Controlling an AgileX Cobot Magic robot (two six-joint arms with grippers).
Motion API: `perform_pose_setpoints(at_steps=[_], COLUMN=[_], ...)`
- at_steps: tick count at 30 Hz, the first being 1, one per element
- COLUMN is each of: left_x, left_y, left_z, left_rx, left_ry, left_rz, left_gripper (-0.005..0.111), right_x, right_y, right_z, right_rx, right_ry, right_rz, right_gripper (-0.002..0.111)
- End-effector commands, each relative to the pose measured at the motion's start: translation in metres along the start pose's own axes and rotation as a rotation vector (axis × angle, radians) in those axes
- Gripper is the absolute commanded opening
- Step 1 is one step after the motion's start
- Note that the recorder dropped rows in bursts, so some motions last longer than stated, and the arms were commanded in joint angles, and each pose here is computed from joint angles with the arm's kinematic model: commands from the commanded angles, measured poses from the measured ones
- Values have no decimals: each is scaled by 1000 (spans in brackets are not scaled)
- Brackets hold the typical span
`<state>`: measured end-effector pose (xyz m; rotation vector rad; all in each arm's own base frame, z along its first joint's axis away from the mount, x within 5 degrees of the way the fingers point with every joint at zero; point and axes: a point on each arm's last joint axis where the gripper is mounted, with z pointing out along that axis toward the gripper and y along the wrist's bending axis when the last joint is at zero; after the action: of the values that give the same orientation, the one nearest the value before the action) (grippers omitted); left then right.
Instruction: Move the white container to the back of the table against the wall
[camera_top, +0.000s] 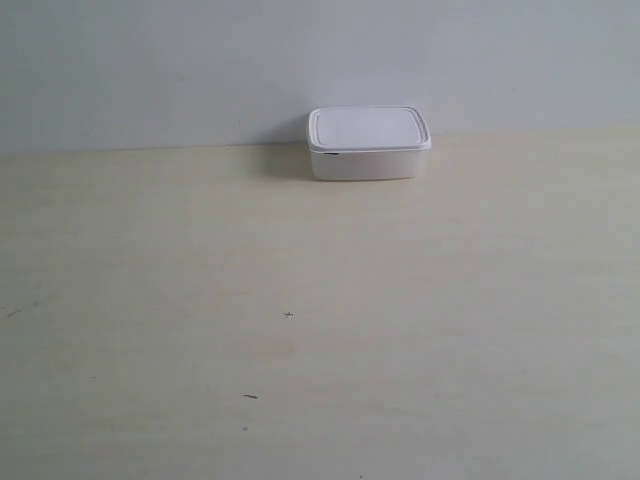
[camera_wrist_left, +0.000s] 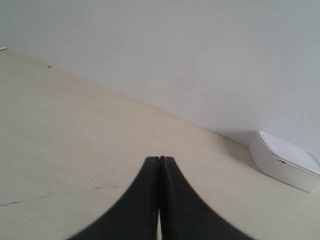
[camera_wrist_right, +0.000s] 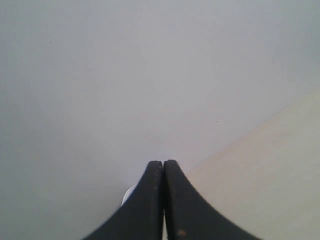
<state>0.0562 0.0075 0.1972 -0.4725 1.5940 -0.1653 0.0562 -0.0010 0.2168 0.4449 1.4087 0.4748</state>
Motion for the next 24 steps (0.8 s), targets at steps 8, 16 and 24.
perform_pose_setpoints(at_steps=[8,16,24], left_x=[-1,3,14], left_y=[0,1,8], left_z=[0,0,-2], left_rx=[2,-8,-60], left_ry=[-9,32,166], left_rz=[-2,52,307], left_gripper=[0,0,0], right_x=[4,13,17], right_y=[-2,-8,-14], right_z=[-1,-2,-3], right_rx=[16,67,110], right_ry=[29,140,199], right_rz=[-10,-262,-409], right_gripper=[0,0,0])
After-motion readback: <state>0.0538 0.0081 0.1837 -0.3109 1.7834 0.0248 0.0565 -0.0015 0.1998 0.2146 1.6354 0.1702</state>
